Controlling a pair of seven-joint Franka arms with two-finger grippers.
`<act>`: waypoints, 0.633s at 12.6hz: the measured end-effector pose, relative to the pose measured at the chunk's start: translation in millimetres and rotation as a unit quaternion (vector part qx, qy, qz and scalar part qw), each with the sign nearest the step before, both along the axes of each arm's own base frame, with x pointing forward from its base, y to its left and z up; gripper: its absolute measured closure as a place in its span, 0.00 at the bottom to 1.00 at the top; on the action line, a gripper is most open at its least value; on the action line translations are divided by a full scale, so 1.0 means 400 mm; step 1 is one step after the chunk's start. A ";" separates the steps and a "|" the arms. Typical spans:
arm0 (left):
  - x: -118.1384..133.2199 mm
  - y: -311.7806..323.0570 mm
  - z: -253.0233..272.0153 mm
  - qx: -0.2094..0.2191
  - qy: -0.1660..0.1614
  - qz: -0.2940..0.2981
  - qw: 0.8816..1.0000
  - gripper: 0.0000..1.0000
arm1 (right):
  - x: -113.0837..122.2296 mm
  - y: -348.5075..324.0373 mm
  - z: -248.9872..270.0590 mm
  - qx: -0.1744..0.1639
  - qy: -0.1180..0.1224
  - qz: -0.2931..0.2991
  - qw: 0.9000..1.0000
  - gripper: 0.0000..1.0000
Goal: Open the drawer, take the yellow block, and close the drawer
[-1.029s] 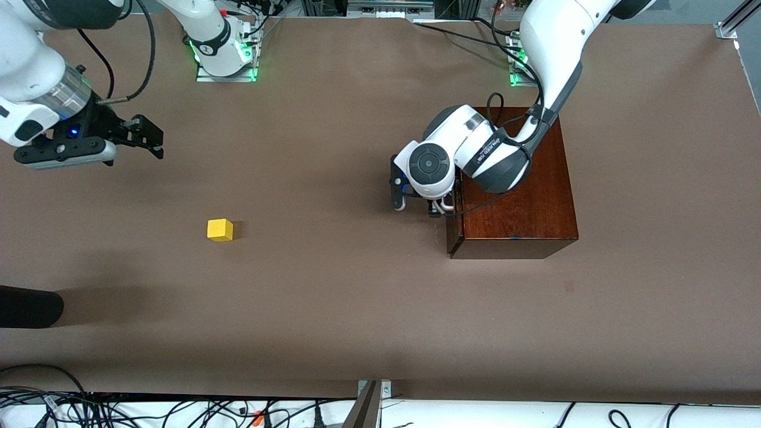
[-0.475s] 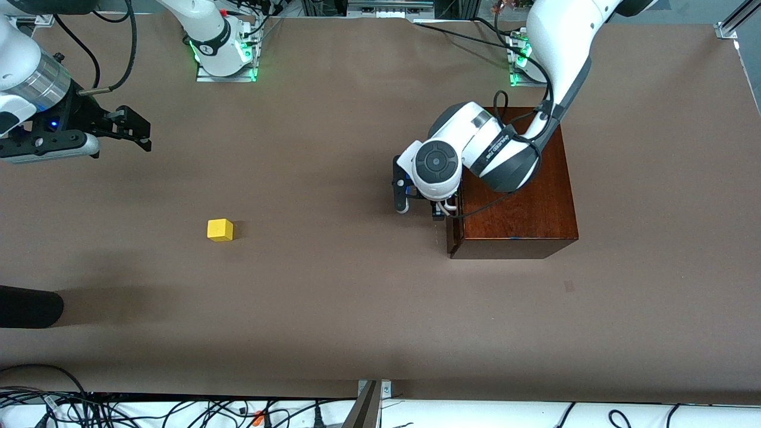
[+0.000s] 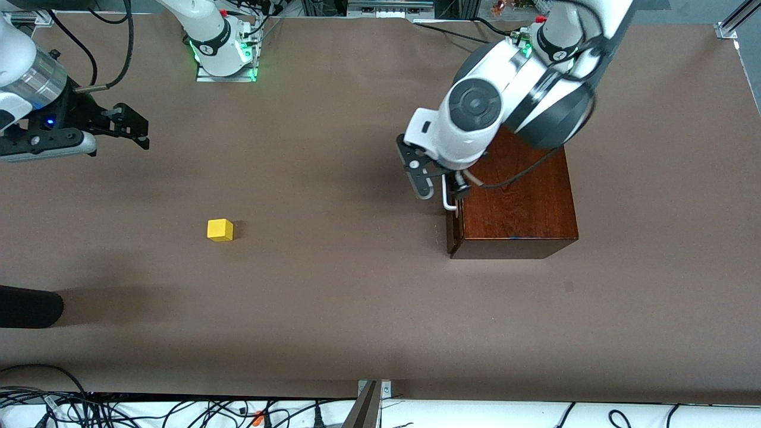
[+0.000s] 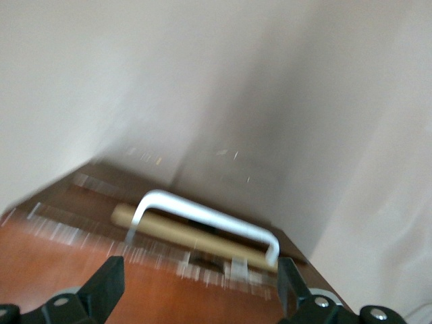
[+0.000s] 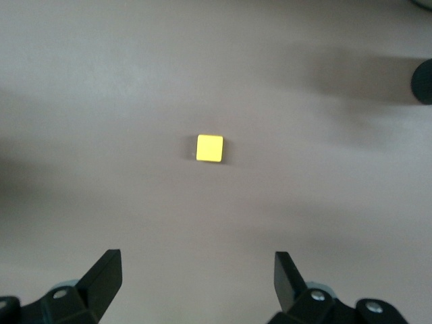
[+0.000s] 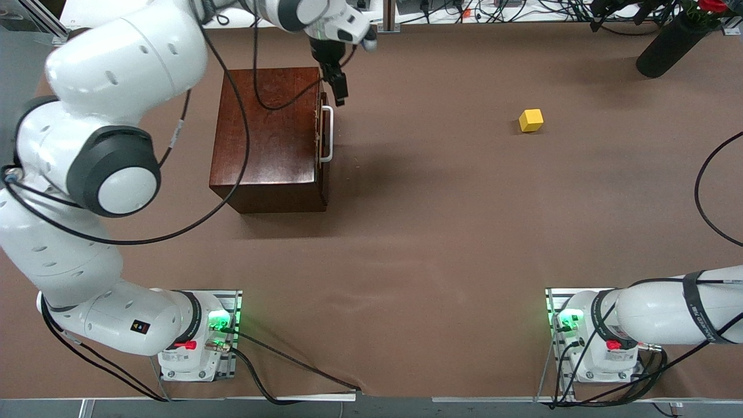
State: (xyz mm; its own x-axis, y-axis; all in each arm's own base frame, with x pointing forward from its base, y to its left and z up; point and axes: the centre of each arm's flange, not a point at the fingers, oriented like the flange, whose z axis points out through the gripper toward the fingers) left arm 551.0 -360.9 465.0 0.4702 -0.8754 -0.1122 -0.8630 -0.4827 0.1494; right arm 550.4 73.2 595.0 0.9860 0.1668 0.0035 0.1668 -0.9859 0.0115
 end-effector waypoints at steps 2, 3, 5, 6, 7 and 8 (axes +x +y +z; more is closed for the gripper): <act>0.017 0.108 0.110 0.018 -0.003 0.063 0.998 0.00 | 0.002 0.009 -0.005 -0.002 0.002 0.003 1.000 0.00; 0.033 0.172 0.155 0.025 0.000 0.088 0.996 0.00 | 0.004 0.006 -0.005 -0.002 0.002 0.002 1.000 0.00; 0.075 0.306 0.211 0.033 0.006 0.133 0.991 0.00 | 0.009 -0.008 -0.006 -0.002 0.001 -0.004 1.000 0.00; 0.095 0.370 0.226 0.036 0.002 0.156 0.987 0.00 | 0.013 -0.018 -0.008 -0.002 0.000 -0.007 1.000 0.00; 0.108 0.429 0.242 0.040 -0.004 0.180 0.983 0.00 | 0.019 -0.027 -0.011 -0.002 -0.002 -0.011 1.000 0.00; 0.111 0.485 0.263 0.041 -0.015 0.209 0.977 0.00 | 0.024 -0.033 -0.014 -0.001 -0.004 -0.013 1.000 0.00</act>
State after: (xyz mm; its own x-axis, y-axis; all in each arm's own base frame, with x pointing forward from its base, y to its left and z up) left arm 595.4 -167.1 570.2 0.7892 -0.5942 -0.1553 -0.5905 -0.8036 0.0737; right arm 560.2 60.1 589.3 0.9898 0.1417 0.0115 0.1415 -0.9898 0.0155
